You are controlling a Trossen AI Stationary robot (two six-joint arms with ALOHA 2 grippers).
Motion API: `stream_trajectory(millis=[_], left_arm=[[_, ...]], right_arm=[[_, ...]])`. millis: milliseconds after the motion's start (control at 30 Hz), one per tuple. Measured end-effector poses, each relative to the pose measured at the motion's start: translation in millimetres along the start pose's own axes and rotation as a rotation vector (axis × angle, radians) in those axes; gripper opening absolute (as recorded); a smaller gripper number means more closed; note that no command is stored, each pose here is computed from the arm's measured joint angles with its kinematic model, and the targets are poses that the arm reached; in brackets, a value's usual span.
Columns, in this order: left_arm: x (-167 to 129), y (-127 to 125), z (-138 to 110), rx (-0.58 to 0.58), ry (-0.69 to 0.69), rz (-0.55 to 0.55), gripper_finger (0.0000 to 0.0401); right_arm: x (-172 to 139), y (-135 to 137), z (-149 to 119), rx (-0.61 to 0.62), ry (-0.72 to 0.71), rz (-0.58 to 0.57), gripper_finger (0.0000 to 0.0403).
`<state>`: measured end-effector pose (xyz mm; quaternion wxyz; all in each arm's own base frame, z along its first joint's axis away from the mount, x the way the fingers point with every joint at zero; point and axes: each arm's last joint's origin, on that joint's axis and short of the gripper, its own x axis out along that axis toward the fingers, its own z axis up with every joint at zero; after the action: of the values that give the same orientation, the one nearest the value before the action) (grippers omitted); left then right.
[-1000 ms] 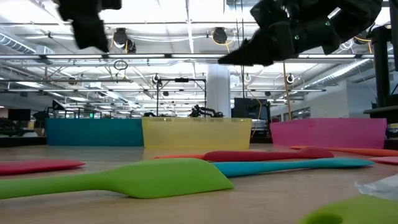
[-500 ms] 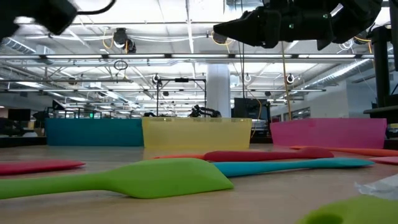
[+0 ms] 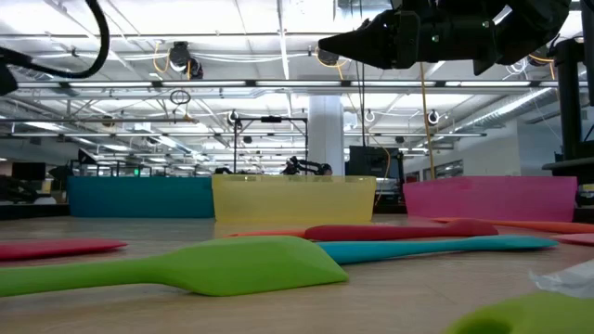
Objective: Pick & Place Kitchen Items
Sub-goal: Put the brown spoon into the yellow bin
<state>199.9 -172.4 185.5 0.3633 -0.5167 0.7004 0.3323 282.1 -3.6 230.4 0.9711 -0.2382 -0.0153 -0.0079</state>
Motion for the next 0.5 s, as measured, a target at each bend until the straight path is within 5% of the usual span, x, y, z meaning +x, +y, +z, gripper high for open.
stream_trajectory(millis=[167,500], left_arm=[[9.2,0.4,-6.4,-0.094,0.061,0.055,0.0102],[23.5,5.4,-28.5,-0.337,-0.023,-0.052,0.0102]], right_arm=[[-0.1,-2.0,3.8,-0.115,-0.038,-0.022,0.0200],[-0.9,-5.9,11.3,-0.215,-0.111,-0.073,0.0201]])
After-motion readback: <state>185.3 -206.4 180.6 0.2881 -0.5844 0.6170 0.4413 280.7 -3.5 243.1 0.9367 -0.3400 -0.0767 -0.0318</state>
